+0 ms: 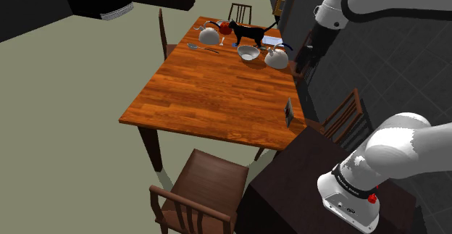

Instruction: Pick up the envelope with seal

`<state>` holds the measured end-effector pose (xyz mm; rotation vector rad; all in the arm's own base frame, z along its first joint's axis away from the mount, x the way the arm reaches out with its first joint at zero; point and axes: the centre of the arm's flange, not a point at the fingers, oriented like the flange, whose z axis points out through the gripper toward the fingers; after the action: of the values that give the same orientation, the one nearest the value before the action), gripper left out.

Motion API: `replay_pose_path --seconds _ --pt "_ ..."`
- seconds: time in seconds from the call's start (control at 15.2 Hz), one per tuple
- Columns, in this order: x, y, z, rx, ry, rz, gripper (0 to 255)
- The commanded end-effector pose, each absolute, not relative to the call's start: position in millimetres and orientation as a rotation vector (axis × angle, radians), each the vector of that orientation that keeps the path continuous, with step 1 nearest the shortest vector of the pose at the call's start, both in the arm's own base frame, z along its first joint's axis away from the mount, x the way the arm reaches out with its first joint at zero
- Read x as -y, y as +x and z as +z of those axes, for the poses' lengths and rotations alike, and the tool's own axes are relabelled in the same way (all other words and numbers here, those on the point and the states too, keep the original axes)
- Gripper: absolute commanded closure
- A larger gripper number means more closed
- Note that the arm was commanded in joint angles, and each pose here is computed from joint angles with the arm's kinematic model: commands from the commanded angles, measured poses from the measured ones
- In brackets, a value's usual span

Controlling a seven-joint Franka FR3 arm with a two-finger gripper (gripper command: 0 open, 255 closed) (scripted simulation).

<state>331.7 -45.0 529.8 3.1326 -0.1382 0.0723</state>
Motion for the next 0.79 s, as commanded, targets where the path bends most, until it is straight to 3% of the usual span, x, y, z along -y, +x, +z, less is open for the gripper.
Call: replay_pose_path --seconds 0.0,0.73 --pt "57.2 339.3 507.4 0.229 3.128 0.073 0" --pt "126.7 363.3 382.4 0.709 3.058 0.062 0"
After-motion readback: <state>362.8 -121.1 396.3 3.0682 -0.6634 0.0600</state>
